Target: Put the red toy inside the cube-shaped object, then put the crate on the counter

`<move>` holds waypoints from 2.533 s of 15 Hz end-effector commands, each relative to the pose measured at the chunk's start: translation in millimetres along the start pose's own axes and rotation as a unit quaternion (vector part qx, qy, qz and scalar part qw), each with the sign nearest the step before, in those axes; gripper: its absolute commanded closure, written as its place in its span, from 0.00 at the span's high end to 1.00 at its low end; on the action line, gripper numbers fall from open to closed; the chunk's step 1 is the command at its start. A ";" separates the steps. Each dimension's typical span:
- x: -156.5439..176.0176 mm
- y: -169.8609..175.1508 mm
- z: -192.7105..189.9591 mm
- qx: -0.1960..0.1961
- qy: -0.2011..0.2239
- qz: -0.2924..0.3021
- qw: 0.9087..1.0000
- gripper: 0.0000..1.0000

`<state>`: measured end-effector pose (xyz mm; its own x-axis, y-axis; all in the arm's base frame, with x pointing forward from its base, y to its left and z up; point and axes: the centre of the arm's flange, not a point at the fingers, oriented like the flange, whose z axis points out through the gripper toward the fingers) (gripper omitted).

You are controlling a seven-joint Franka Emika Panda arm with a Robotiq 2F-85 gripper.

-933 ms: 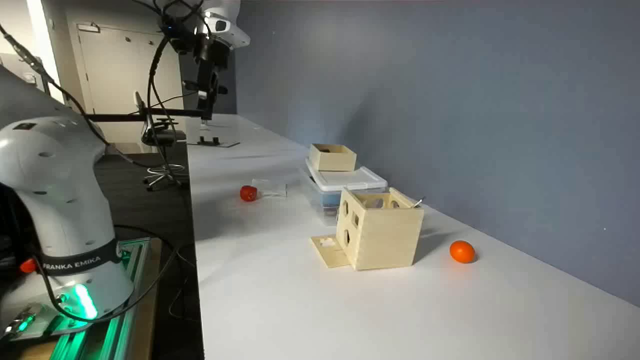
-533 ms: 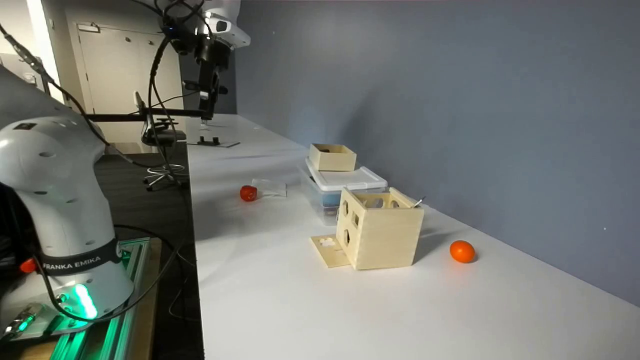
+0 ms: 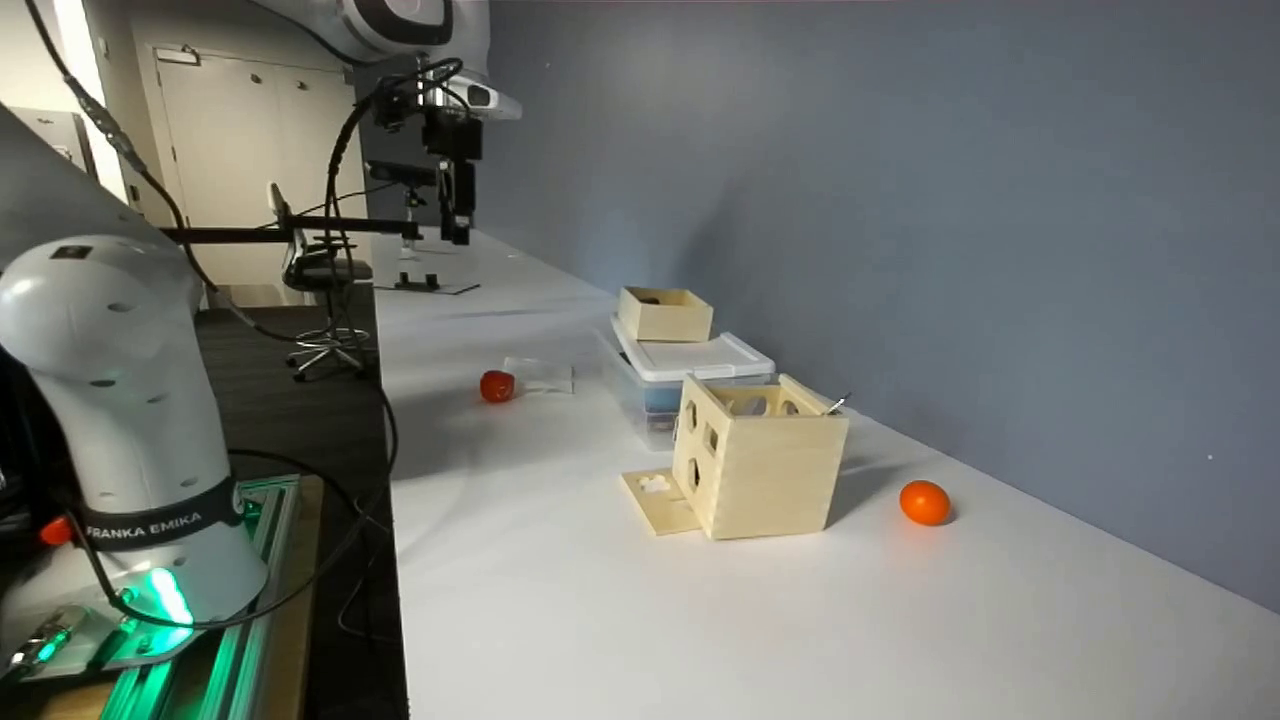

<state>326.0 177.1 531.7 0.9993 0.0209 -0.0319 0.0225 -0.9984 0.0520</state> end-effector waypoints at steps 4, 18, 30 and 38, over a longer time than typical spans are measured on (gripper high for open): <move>39.3 -19.9 69.2 -0.004 -0.100 -0.135 0.986 1.00; 94.7 -77.3 150.0 0.083 -0.096 -0.242 0.962 1.00; 114.1 -77.8 206.4 0.046 -0.113 -0.178 0.977 1.00; 122.5 -73.8 220.6 0.004 -0.113 -0.159 0.981 1.00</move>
<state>435.8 239.9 313.0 0.9098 0.3270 -0.2555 0.3310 -0.9432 -0.0284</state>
